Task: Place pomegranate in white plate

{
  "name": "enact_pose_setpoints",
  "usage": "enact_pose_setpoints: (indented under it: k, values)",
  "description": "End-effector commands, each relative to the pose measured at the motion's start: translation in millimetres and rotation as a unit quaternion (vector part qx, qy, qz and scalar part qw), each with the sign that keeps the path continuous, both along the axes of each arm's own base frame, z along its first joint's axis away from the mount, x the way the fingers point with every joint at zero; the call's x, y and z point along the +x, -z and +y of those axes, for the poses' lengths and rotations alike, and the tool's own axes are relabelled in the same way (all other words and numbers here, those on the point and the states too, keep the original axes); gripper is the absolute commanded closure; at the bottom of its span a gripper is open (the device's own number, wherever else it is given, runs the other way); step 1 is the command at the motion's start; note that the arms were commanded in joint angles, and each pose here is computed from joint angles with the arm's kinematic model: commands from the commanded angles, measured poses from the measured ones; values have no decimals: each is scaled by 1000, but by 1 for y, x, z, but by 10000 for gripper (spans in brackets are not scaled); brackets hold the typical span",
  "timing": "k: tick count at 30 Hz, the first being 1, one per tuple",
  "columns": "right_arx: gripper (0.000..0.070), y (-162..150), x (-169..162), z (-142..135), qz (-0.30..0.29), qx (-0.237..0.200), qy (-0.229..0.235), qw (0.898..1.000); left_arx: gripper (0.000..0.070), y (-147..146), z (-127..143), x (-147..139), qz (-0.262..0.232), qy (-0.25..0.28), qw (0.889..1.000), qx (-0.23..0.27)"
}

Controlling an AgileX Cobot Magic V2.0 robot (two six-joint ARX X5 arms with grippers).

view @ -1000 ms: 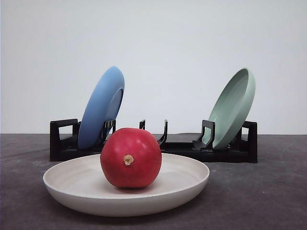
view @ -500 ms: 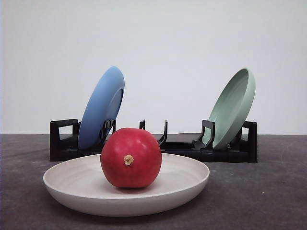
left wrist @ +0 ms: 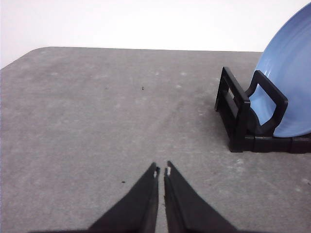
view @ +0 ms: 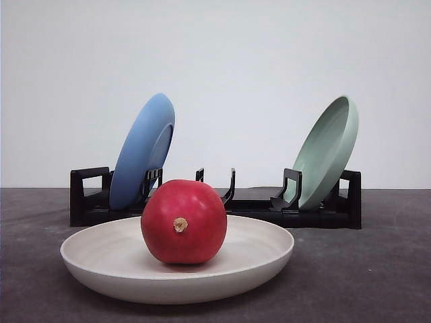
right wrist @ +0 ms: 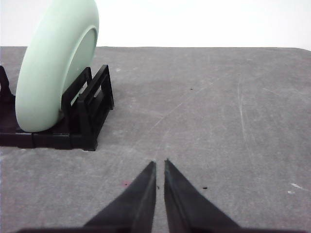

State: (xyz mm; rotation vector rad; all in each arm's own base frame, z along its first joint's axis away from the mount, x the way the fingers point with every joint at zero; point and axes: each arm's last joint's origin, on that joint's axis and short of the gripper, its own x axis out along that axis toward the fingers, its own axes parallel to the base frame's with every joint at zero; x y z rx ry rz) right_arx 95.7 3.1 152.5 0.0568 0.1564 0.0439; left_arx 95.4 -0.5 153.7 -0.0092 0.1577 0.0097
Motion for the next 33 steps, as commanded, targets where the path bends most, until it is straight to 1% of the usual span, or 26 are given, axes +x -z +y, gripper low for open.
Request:
enact_pose_setpoints:
  k: [1, 33]
  values:
    - [674, 0, 0, 0, -4, 5, 0, 1000, 700, 2, 0, 1, -2, 1, 1000, 5]
    - [674, 0, 0, 0, -4, 5, 0, 1000, 700, 2, 0, 1, -2, 1, 1000, 5]
